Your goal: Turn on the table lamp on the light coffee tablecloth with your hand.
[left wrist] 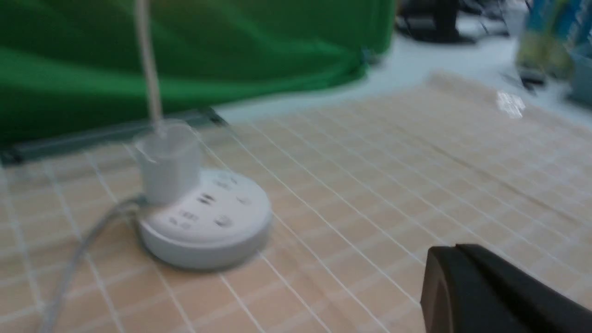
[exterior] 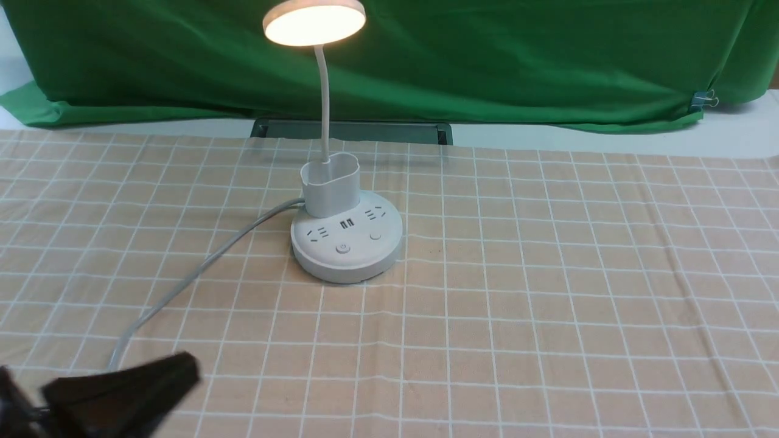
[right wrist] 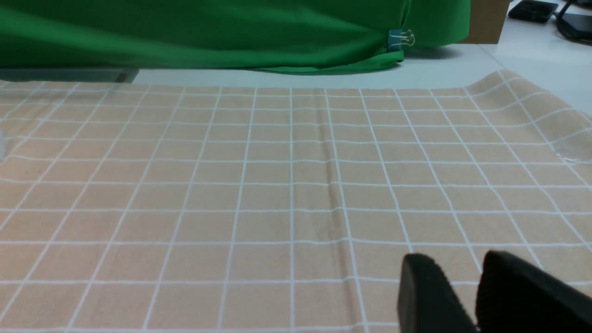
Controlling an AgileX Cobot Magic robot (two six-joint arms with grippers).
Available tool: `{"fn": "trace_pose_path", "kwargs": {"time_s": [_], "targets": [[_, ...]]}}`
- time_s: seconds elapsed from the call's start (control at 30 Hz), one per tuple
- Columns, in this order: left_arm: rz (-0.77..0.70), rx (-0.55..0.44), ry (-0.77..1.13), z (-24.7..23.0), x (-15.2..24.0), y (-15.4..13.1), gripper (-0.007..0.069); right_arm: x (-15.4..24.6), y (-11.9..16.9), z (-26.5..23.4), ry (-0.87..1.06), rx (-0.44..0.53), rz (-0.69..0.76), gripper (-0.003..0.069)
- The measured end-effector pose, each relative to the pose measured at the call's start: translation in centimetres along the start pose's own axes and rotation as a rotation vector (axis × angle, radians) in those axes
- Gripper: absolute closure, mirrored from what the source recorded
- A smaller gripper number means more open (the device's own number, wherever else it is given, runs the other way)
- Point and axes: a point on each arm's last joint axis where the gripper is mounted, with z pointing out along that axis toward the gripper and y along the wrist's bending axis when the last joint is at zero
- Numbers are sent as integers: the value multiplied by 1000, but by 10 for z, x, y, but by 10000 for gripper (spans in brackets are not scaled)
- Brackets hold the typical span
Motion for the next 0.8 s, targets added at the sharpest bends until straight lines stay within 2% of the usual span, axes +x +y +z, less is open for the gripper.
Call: {"fn": "trace_pose_path", "kwargs": {"time_s": [0.17,0.33,0.47,0.63,0.8], "targets": [[-43,-184,-172,-19,14,15,625,0,0,0,0,0,0,421],[0,-395,-288,-34,29,26,625,0,0,0,0,0,0,421],[-33,-525,-240,-37,35,33,625,0,0,0,0,0,0,421],[-157,-567,-70,-37,53,36,625,0,0,0,0,0,0,421],[-168,-570,-36,-37,57,36,625,0,0,0,0,0,0,421]]}}
